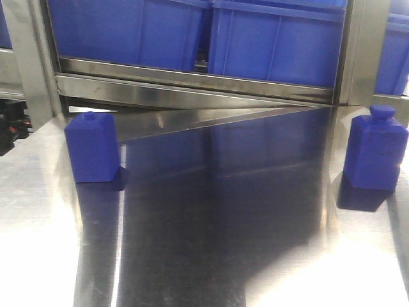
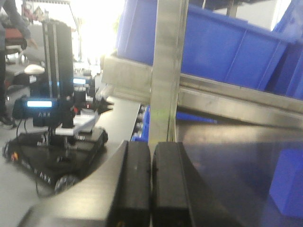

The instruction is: Pick and sort blue part to right shelf

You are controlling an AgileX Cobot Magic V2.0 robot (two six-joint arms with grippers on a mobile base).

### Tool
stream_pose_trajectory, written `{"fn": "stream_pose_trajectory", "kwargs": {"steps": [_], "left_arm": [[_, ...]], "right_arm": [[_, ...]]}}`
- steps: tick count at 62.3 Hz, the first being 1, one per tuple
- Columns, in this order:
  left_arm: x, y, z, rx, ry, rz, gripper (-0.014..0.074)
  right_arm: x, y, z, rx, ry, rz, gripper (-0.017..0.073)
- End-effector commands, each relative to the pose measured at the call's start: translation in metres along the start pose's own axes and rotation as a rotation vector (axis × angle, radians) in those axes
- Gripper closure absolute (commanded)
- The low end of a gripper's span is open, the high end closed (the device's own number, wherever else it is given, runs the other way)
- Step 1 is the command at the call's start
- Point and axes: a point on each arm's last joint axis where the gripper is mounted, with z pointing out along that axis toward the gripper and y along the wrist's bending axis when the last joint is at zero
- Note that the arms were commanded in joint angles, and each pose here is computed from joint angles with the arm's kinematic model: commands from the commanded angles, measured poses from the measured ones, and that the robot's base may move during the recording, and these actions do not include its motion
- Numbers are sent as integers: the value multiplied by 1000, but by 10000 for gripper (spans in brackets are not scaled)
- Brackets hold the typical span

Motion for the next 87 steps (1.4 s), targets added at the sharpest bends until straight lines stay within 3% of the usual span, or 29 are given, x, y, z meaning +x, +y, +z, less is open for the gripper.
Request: {"fn": "stream_pose_trajectory", "kwargs": {"steps": [1, 9, 28, 32, 39, 45, 49, 58, 62, 74, 81, 87], "left_arm": [[-9, -2, -2, 25, -169, -9, 470], [-36, -4, -6, 41, -306, -9, 470], [-132, -12, 3, 4, -60, -10, 459], [-145, -14, 14, -3, 28, -21, 410], [-160, -17, 39, -6, 174, -60, 244], [-165, -22, 61, 19, 279, -100, 110], [-164, -27, 75, 48, 365, -111, 64], [-154, -51, 108, 197, 596, -86, 52], [-153, -64, 120, 255, 646, -90, 52], [-142, -109, 154, 404, 764, -36, 52], [-131, -135, 178, 452, 841, -4, 53], [-121, -149, 199, 449, 940, 5, 53]], "right_arm": [[-17, 1, -3, -12, -132, -4, 494], [-17, 1, -3, -12, -132, -4, 494], [-18, 2, -3, -13, -146, -4, 494], [-18, 2, -3, -13, -145, -4, 494], [-18, 2, -3, -13, -145, -4, 494], [-18, 2, -3, -13, -144, -4, 494], [-18, 2, -3, -13, -144, -4, 494], [-18, 2, -3, -13, -144, -4, 494], [-18, 2, -3, -13, -144, -4, 494], [-18, 2, -3, -13, -144, -4, 494], [-18, 2, -3, -13, -144, -4, 494], [-18, 2, -3, -13, -144, -4, 494]]}}
